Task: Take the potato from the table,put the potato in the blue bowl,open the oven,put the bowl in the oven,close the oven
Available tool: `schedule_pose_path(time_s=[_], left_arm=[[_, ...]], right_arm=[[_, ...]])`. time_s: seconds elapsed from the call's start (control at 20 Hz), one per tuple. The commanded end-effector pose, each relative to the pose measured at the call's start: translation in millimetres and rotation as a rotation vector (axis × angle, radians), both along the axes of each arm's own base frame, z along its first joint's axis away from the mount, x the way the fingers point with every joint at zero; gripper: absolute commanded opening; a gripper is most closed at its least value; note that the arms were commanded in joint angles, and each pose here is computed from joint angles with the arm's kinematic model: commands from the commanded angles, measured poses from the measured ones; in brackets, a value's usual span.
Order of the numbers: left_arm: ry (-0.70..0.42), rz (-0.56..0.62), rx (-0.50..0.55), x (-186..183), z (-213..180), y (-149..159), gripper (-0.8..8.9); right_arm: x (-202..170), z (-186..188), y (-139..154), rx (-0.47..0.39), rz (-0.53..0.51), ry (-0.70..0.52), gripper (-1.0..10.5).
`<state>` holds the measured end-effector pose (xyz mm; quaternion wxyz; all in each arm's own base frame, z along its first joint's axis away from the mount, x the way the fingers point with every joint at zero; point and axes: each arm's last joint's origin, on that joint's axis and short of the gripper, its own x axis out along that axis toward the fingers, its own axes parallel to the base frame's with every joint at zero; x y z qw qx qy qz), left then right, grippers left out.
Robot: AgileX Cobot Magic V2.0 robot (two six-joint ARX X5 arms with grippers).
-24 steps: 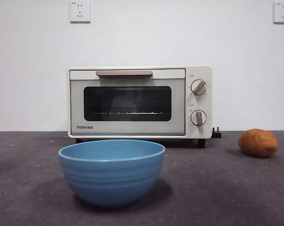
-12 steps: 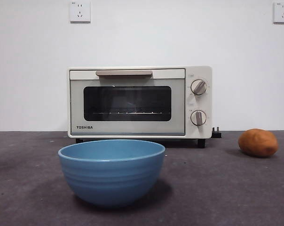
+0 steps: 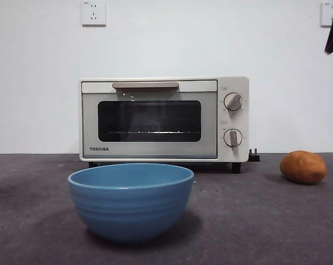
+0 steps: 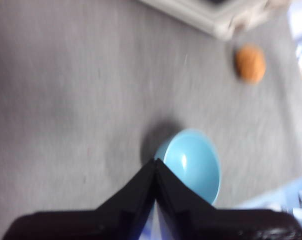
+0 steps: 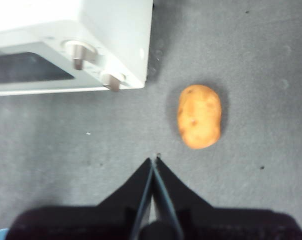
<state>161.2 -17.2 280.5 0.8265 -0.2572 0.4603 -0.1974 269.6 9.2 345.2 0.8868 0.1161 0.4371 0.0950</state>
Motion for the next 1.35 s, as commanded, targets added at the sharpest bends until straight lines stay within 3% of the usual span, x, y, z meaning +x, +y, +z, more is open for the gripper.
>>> schedule_pose_path(time_s=[0.05, 0.15, 0.4, 0.6, 0.65, 0.8, 1.35], left_arm=[[0.026, -0.072, 0.038, 5.8, -8.5, -0.7, -0.04], [0.059, -0.089, 0.048, 9.1, -13.6, -0.7, -0.04], [0.058, -0.105, 0.055, 11.5, -15.3, -1.7, -0.04], [0.040, -0.118, 0.064, 12.1, -15.0, -1.7, -0.04], [0.037, -0.119, 0.065, 12.2, -14.9, -1.7, -0.04], [0.021, -0.121, 0.067, 13.4, -14.3, -1.7, -0.04], [0.012, -0.121, 0.067, 14.4, -14.0, -1.8, -0.04]], right_arm=[[20.4, -9.4, 0.4, -0.017, 0.027, 0.054, 0.0], [37.2, -21.5, 0.6, -0.017, 0.028, 0.110, 0.2], [71.0, -55.7, 1.1, -0.035, 0.058, 0.206, 2.5], [88.8, -80.8, 2.9, -0.066, 0.062, 0.242, 6.1], [92.8, -85.9, 3.7, -0.081, 0.058, 0.245, 6.5], [102.6, -101.9, 7.5, -0.151, 0.037, 0.262, 6.7], [123.7, -148.8, 24.8, -0.213, 0.062, 0.322, 6.6]])
